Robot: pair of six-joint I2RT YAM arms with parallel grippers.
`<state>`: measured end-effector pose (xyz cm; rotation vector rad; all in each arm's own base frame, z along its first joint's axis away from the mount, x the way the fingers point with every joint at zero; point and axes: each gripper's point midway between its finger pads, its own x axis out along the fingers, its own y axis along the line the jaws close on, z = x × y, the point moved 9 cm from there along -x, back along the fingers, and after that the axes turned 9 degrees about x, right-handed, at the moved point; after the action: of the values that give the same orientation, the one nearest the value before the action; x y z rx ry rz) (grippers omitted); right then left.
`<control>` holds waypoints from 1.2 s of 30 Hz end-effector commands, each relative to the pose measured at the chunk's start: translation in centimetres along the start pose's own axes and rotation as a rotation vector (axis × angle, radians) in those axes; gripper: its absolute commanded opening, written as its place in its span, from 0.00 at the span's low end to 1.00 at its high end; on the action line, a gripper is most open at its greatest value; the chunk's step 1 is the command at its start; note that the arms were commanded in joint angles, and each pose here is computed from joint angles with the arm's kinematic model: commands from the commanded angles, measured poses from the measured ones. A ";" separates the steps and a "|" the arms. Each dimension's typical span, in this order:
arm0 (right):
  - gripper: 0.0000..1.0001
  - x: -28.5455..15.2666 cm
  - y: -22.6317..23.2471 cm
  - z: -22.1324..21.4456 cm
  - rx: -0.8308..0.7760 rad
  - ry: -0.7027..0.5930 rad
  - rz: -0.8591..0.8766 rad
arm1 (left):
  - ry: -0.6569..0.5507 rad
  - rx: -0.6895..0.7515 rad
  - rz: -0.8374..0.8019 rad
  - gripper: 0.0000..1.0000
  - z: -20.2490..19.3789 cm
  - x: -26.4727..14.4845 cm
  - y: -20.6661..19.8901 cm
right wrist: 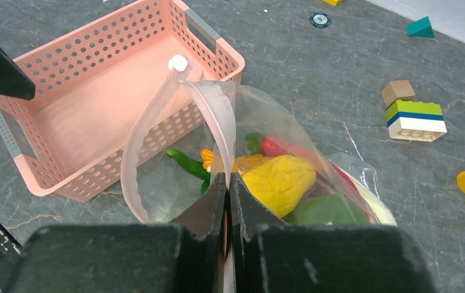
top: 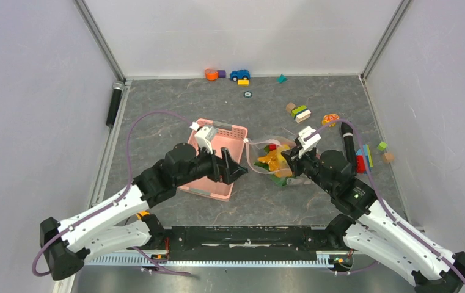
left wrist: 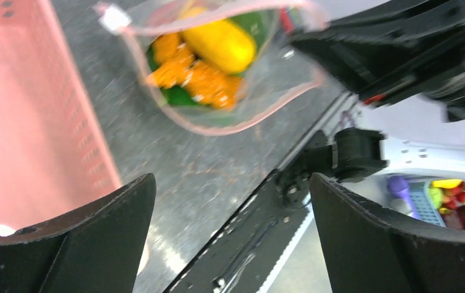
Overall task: Place the food in the zip-top bag and seal the zipper
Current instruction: Zip the zipper food storage bag at the center of the board.
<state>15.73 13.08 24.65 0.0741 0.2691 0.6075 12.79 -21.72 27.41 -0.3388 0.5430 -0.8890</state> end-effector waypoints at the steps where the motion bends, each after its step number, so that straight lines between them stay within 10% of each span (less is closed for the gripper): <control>1: 0.07 -1.1 0.2 3.2 -0.015 -0.098 0.000 | 0.012 0.071 0.159 1.00 -3.3 -0.7 3.4; 21: 0.00 -4.3 2.6 10.0 -0.058 -0.091 0.187 | -0.105 0.500 -0.191 1.00 -4.8 1.3 3.5; 36: 0.00 -3.6 2.8 9.1 -0.096 -0.014 0.226 | -0.280 0.643 -0.086 1.00 -4.1 0.3 5.0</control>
<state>13.67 13.17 33.42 0.0373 0.2828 0.8087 13.08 -19.84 20.17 0.0779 0.1079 -1.0852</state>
